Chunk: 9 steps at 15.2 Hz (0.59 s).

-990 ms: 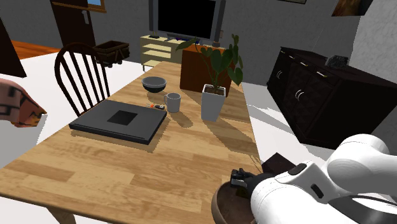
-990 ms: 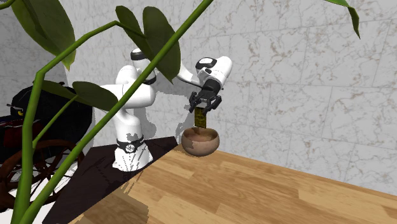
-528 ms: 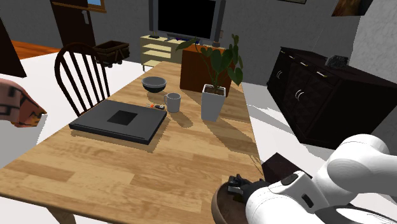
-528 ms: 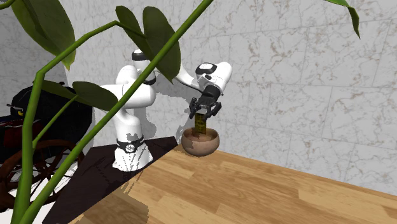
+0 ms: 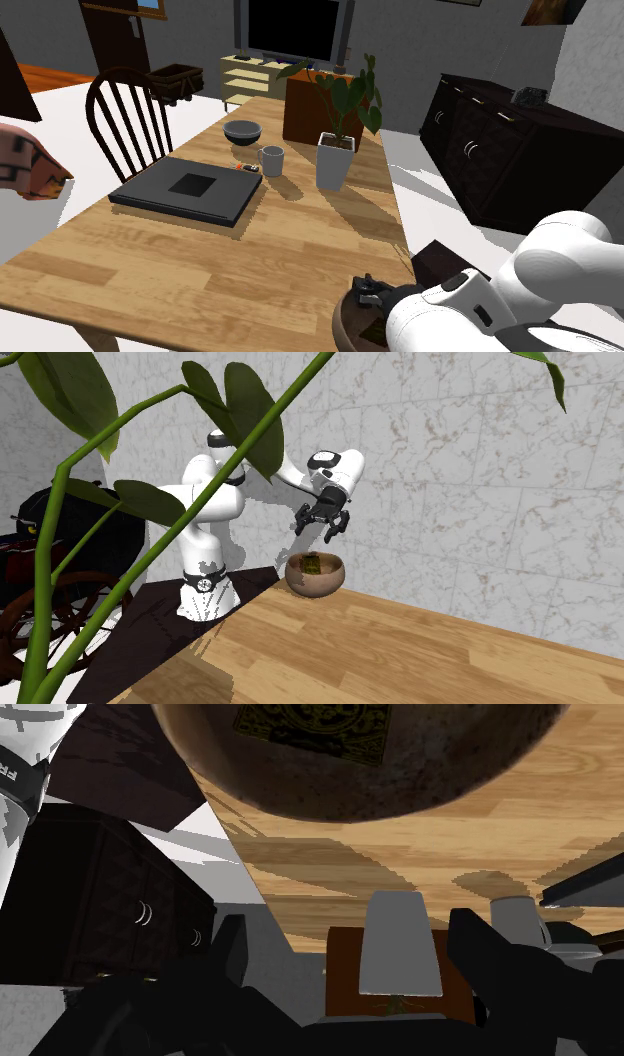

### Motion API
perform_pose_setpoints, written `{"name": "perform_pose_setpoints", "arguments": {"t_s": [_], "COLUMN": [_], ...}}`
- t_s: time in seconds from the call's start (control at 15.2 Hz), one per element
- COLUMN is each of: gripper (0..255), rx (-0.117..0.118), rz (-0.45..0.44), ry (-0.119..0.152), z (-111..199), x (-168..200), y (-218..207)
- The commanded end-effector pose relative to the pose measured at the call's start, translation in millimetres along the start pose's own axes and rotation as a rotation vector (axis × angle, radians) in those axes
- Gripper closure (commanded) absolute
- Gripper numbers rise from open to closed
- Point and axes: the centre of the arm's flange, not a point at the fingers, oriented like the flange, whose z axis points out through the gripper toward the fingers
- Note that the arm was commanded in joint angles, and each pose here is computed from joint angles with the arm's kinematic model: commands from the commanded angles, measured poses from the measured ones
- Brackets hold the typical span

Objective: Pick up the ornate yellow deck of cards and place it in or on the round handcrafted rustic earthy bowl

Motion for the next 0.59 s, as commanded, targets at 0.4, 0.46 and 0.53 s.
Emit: {"name": "perform_pose_setpoints", "arguments": {"t_s": [0.4,0.46,0.53], "gripper": [0,0,0], "rx": [0.0,0.0,0.0], "rz": [0.0,0.0,0.0], "ry": [0.0,0.0,0.0], "z": [-50,-50,-50], "x": [0,0,0], "y": [0,0,0]}}
